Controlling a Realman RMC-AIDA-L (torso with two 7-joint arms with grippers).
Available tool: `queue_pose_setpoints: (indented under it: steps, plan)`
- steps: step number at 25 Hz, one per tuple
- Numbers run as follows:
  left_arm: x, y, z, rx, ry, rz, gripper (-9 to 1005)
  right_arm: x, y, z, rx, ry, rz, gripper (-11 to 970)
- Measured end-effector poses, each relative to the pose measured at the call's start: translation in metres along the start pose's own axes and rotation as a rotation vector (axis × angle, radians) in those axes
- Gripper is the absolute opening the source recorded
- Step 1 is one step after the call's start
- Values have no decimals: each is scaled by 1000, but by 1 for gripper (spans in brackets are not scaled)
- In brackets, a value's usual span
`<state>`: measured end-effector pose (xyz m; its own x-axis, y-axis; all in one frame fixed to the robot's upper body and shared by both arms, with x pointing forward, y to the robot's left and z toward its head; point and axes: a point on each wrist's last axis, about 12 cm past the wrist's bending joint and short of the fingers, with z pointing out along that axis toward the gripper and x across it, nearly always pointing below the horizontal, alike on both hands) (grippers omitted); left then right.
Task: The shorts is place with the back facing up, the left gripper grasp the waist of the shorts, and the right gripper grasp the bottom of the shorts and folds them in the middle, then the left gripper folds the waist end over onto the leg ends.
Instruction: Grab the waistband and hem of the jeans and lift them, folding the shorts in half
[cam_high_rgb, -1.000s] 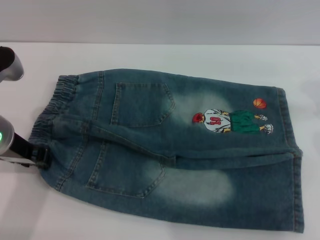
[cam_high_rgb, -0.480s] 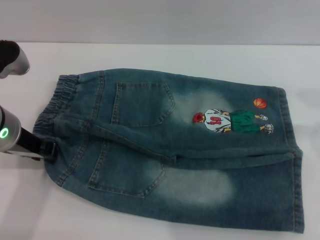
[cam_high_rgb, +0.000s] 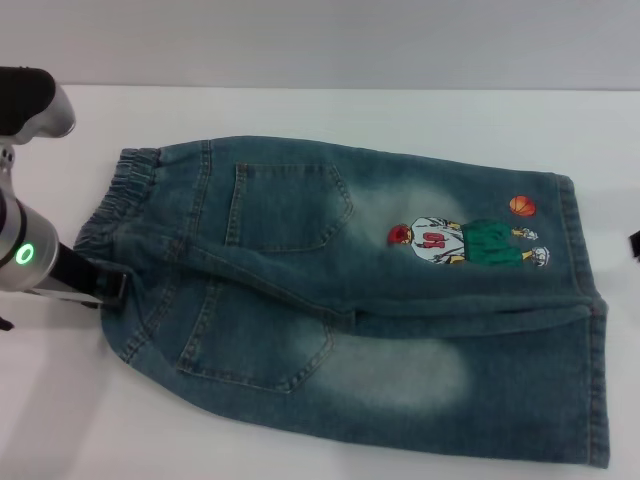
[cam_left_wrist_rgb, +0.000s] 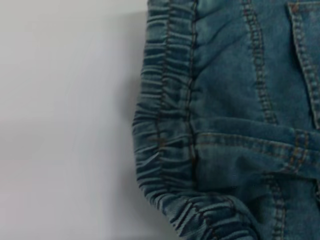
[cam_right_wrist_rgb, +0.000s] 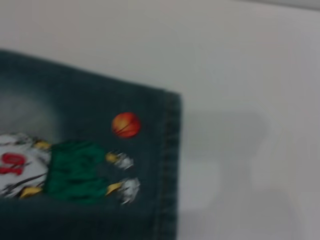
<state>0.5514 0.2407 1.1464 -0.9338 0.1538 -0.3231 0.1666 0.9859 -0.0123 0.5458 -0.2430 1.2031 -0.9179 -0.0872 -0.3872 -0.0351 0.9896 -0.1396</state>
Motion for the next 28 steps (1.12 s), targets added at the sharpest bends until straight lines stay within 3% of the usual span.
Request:
queue_pose_setpoints:
  steps: [8, 17, 28]
  plan:
    - [-2, -13, -4, 37, -29, 36, 218, 23, 34, -3, -86, 53, -79, 645]
    - [2, -22, -1, 48, -56, 45, 217, 61, 30, -6, -79, 129, -112, 644]
    - [-1, -29, -2, 52, -64, 71, 214, 76, 42, -4, -99, 169, -158, 644]
